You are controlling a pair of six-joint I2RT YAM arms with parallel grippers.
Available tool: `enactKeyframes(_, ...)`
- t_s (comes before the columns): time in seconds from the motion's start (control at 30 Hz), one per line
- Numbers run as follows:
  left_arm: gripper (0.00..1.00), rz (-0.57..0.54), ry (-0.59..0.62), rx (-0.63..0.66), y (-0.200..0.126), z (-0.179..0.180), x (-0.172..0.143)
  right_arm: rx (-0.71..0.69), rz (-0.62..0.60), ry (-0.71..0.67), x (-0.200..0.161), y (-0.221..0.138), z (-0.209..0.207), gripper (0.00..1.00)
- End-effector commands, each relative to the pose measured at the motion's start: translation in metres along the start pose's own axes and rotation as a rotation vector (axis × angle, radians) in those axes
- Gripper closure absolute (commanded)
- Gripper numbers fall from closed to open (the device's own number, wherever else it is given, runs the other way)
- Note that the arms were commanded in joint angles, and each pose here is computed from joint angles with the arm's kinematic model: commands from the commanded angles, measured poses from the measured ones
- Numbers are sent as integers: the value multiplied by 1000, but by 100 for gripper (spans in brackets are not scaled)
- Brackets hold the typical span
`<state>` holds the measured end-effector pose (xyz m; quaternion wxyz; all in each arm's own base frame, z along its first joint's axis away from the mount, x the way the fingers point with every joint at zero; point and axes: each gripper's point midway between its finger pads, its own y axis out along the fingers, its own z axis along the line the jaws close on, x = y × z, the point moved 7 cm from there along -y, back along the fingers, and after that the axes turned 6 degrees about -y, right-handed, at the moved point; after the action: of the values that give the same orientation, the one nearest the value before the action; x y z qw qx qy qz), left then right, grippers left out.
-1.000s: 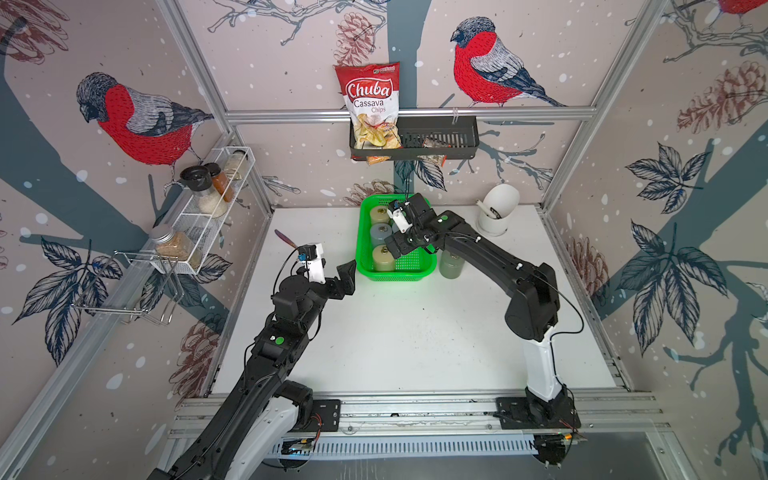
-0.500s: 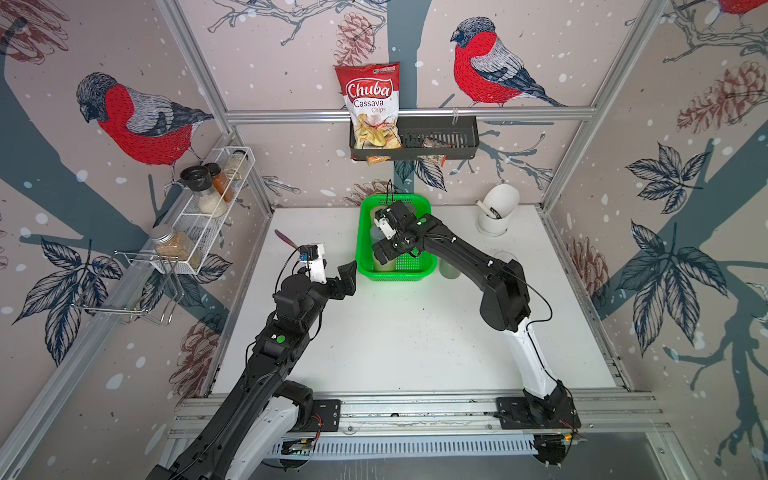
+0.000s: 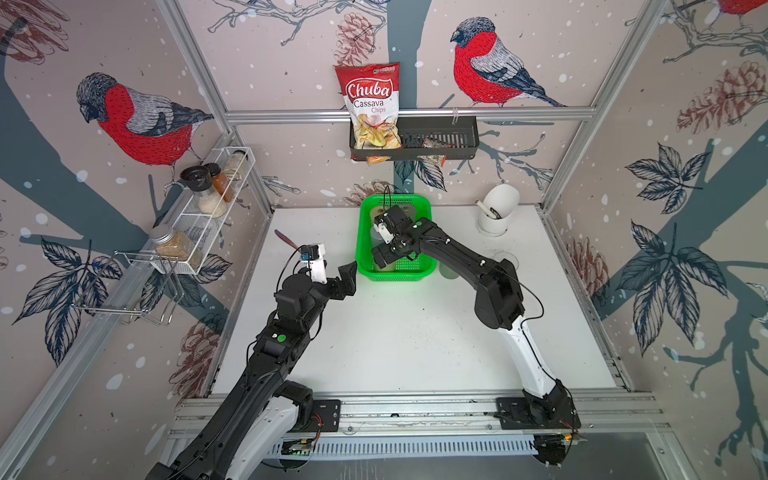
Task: Take the tea canister out of the basket
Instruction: Pick up the tea canister from the basket.
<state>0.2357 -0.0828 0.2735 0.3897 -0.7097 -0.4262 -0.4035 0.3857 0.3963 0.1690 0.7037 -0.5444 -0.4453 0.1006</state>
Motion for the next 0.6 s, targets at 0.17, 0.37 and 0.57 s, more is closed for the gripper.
enactKeyframes(0.17,4,-9,16,8,1,1,2,21,-2,10,2,8,4,0)
enactKeyframes(0.37,4,-8,17,7,2,0,2,23,-3,13,2,16,3,0)
enactKeyframes(0.57,4,-5,17,1,3,0,2,27,2,16,0,24,3,4)
